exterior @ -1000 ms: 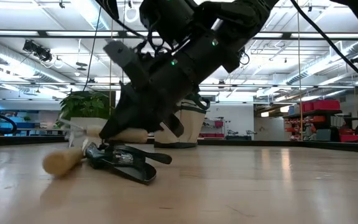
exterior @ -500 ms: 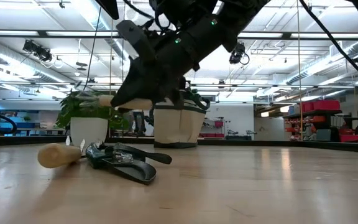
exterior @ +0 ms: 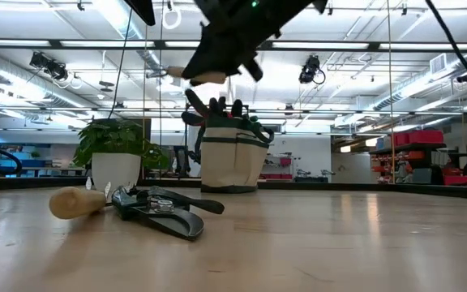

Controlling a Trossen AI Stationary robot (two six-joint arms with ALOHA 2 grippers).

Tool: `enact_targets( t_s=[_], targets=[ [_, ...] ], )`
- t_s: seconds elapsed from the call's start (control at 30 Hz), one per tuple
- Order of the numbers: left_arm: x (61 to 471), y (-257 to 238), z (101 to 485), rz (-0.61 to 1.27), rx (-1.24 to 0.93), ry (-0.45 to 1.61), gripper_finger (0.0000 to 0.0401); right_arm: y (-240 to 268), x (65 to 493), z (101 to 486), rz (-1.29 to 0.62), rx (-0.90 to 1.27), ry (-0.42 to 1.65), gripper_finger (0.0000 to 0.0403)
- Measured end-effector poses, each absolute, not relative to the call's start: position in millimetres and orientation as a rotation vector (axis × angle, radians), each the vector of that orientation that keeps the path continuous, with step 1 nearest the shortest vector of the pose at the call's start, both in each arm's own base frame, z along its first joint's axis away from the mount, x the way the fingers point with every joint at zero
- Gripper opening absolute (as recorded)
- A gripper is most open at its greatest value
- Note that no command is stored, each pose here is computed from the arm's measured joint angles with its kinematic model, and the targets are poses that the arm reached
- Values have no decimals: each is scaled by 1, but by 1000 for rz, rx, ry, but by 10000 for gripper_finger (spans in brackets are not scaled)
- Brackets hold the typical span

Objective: Pick & Place Garden tools in Gardening bag
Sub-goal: Put the top brown hand rake into the white gardening bag

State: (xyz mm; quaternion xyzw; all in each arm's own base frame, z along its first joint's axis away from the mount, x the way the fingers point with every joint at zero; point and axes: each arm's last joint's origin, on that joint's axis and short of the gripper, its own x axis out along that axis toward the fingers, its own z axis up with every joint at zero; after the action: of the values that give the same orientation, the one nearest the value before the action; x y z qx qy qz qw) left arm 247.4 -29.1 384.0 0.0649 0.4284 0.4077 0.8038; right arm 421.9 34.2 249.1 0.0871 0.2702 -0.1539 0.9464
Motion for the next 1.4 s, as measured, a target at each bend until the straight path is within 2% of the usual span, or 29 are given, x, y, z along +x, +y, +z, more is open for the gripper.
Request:
enact_targets(
  t_s=[0.4,1.03,1.17,1.4],
  targets=[
    [247,-29,384,874,139,918,55,22,391,289,-523,62,537,52],
    [247,-29,384,873,140,918,55,-33,378,292,-757,7,595,52],
    [247,-29,384,874,141,918,55,-51,377,294,-767,7,593,52],
    [247,-29,384,874,146,923,55,-76,367,288,-613,96,476,52]
  ],
)
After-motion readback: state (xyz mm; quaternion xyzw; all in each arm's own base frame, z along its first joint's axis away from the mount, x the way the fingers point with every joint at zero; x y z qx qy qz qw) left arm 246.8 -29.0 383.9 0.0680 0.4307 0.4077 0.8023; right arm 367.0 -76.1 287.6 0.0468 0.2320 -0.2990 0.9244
